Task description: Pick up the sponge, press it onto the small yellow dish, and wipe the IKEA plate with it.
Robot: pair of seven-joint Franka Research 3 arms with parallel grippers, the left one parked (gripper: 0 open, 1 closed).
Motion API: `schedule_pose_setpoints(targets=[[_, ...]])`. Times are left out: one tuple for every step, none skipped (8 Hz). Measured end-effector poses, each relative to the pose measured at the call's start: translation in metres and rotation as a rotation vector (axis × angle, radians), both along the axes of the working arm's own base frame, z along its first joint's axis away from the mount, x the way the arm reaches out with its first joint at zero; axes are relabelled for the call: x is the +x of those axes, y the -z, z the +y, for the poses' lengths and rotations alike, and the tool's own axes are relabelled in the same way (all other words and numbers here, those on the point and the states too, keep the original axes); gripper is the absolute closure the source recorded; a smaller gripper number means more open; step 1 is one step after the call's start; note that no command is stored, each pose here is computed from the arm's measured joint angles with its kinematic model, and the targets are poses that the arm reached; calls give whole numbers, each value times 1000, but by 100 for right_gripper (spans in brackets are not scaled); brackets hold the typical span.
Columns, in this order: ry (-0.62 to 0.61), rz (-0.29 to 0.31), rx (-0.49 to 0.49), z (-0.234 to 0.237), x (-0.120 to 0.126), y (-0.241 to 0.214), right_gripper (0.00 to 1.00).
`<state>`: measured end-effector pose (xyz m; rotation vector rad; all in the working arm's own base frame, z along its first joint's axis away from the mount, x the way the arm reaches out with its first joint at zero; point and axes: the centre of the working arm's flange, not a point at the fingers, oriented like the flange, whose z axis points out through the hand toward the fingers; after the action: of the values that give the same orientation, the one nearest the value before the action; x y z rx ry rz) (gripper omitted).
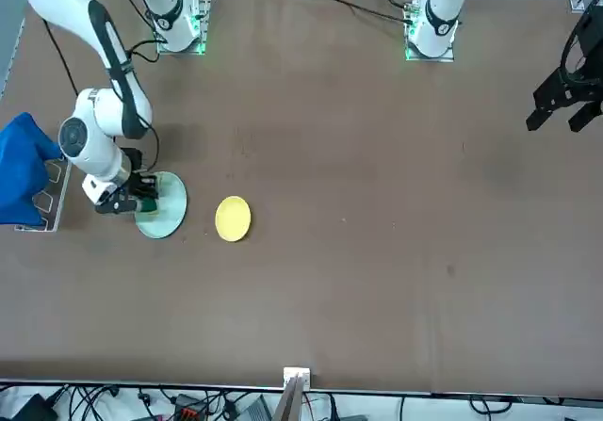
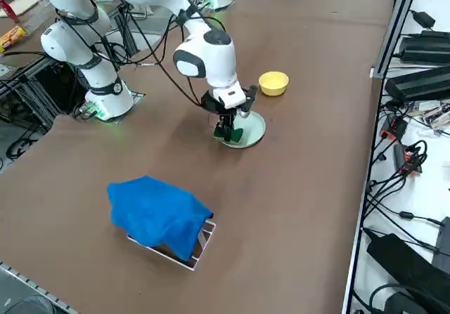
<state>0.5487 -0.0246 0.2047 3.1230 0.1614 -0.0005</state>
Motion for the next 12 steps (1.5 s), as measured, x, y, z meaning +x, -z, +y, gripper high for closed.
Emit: schedule_pose_setpoints(targets=[[-17,-11,0,-2,2,4,65],[-34,-17,-1,-4,8,7,65],[-44,-26,-1,-5,17,8,65],[-50,-36,0,-3,26,9,65],[-60,-50,3,3,36,7,65],[-71,-61,6,10,43,6,65],[-83,-67,9,19,48,4,65],[-87,-71,11,29,50,4,65],[-83,-70,14,42,51,5,65],[-76,-67,16,57,50,7,65],[-72,-64,17,68,48,8,65],[-67,-62,19,73,48,9,65]])
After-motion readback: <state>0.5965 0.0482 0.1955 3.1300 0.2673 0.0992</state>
